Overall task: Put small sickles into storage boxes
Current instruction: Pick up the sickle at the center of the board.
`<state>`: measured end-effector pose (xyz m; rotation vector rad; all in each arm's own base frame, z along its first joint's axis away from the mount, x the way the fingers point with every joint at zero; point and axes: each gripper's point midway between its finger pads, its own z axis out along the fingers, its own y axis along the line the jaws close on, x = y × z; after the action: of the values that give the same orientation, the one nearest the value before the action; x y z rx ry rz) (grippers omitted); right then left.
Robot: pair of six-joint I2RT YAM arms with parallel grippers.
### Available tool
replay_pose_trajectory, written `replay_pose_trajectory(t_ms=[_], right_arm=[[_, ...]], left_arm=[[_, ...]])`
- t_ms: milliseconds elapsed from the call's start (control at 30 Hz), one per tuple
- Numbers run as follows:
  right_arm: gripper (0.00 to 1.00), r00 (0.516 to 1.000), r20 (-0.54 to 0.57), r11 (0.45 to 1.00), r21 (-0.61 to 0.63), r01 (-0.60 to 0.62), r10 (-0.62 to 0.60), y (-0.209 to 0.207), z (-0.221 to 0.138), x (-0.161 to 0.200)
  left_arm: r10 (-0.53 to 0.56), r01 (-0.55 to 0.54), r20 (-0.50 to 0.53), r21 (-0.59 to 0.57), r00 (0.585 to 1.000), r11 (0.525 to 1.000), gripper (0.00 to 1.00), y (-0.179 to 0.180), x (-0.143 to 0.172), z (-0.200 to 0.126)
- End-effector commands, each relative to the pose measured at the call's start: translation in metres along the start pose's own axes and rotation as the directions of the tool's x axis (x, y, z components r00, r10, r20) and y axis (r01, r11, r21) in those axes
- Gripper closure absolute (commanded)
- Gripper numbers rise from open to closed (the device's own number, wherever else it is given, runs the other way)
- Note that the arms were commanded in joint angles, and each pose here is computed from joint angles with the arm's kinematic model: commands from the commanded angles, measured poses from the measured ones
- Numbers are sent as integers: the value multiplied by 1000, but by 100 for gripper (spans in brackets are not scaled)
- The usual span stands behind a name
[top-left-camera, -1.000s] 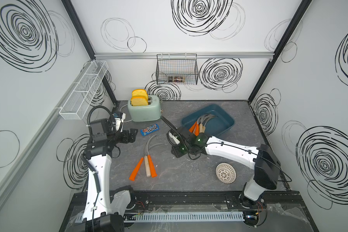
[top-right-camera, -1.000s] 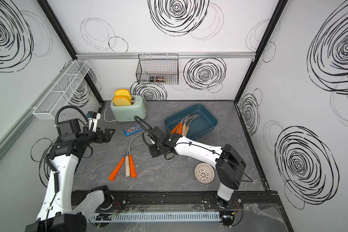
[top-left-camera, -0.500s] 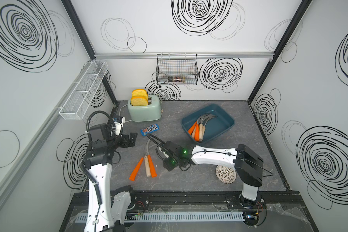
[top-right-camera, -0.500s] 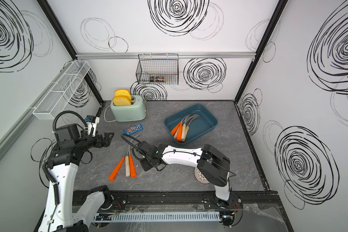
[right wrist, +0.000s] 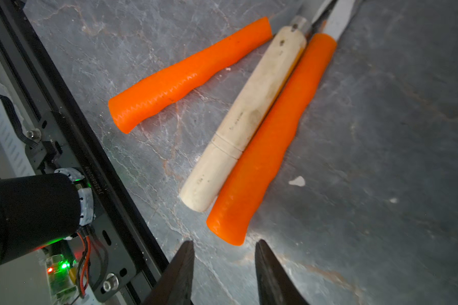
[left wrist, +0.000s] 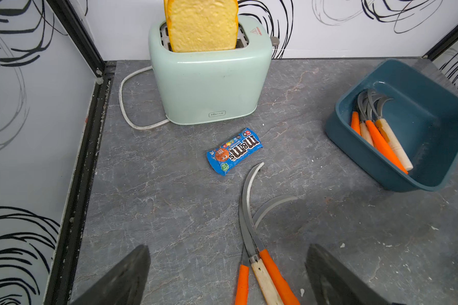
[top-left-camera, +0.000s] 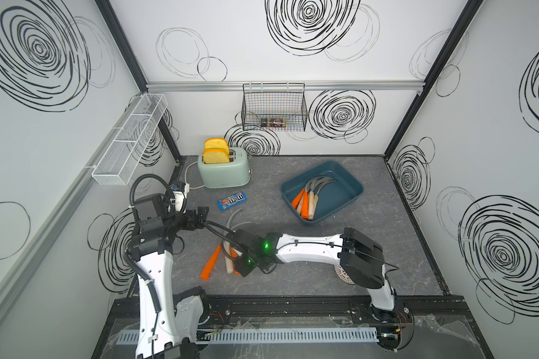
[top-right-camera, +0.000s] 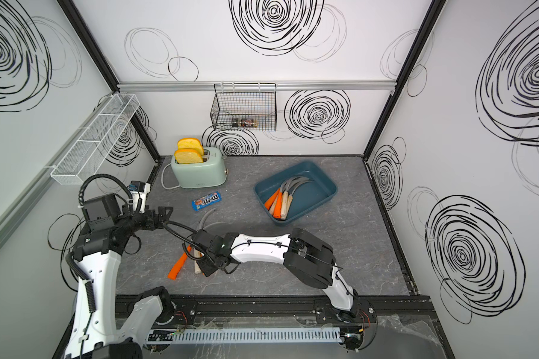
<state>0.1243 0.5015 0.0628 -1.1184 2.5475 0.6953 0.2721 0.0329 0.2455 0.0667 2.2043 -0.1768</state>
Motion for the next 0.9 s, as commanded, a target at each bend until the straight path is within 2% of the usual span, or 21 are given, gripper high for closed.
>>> replay_pose_trajectory(t_ms=[0,333,867], right_arm=[[58,1000,-14,999,46,17,-17,0,3,-1],[58,999,-40,984,171,41,-34,-16,11,8],[56,996,-70,984,164,71,-60,-5,23,17]], left_arm=[[10,-10,20,12,1000,1000,4,2,-4,-1],[-21,20,36,27,999,999,4,9,-4,-3],[-50,48,65,36,997,998,4,14,-15,-13]])
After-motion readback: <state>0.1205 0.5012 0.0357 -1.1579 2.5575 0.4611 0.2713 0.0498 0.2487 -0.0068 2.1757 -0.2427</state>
